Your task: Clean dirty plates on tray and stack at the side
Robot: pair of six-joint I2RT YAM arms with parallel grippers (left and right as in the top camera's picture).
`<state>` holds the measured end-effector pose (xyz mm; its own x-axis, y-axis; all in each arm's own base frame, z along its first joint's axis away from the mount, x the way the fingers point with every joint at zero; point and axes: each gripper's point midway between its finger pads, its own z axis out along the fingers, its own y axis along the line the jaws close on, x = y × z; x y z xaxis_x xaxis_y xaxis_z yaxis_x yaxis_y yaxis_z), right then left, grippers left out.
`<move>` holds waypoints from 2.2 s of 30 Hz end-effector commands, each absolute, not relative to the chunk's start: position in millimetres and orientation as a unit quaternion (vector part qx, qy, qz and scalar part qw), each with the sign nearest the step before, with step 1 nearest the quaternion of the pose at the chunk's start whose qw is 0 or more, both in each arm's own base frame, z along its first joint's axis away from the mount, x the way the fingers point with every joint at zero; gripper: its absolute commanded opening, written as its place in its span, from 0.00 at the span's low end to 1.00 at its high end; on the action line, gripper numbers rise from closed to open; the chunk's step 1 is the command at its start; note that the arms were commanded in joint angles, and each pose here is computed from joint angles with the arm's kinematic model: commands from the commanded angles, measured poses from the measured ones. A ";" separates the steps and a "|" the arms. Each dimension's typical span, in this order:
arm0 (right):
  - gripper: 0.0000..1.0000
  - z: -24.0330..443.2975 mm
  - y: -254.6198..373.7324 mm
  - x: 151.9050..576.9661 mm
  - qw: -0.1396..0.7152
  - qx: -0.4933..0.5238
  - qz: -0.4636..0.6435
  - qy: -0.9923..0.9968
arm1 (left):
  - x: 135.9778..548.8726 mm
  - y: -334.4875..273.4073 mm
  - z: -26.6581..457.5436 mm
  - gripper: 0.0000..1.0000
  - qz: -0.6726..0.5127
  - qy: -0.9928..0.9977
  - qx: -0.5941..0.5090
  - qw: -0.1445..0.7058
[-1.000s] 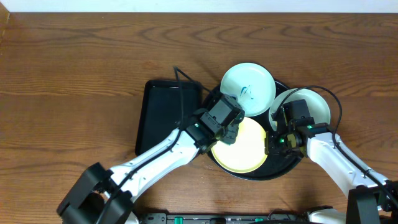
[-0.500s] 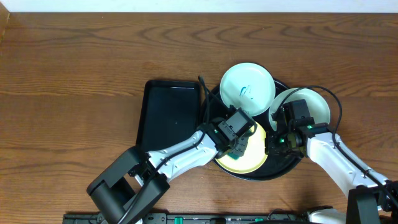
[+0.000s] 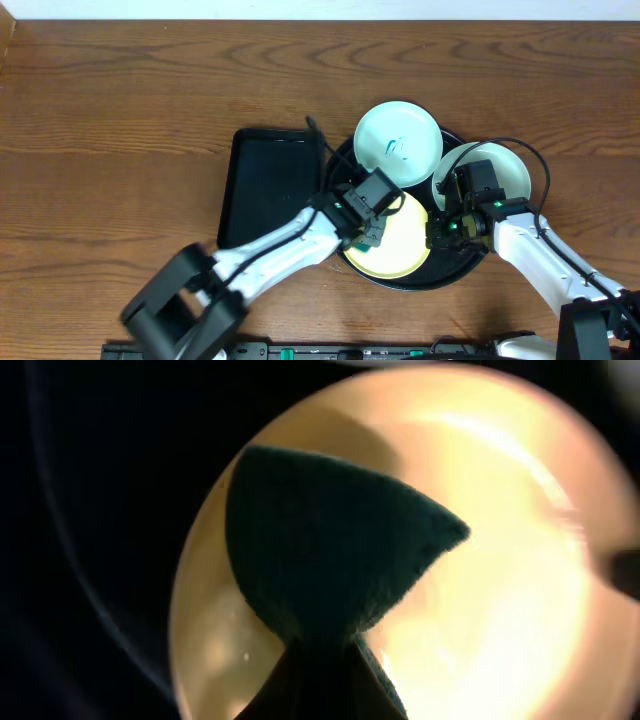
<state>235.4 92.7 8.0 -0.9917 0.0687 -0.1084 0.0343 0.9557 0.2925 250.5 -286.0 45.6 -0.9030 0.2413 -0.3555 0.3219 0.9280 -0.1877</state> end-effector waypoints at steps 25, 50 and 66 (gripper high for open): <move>0.01 5.6 93.4 233.0 0.057 0.018 0.138 0.989 | 316.7 -122.2 31.0 0.07 -0.073 0.992 0.019 0.102; 0.01 5.2 92.9 230.8 0.053 0.019 0.136 0.989 | 328.2 -126.1 63.9 0.43 -0.090 0.984 0.021 0.154; 0.01 5.2 92.9 230.6 0.052 0.019 0.136 0.989 | 342.5 -131.6 47.4 0.56 -0.092 0.982 0.023 0.162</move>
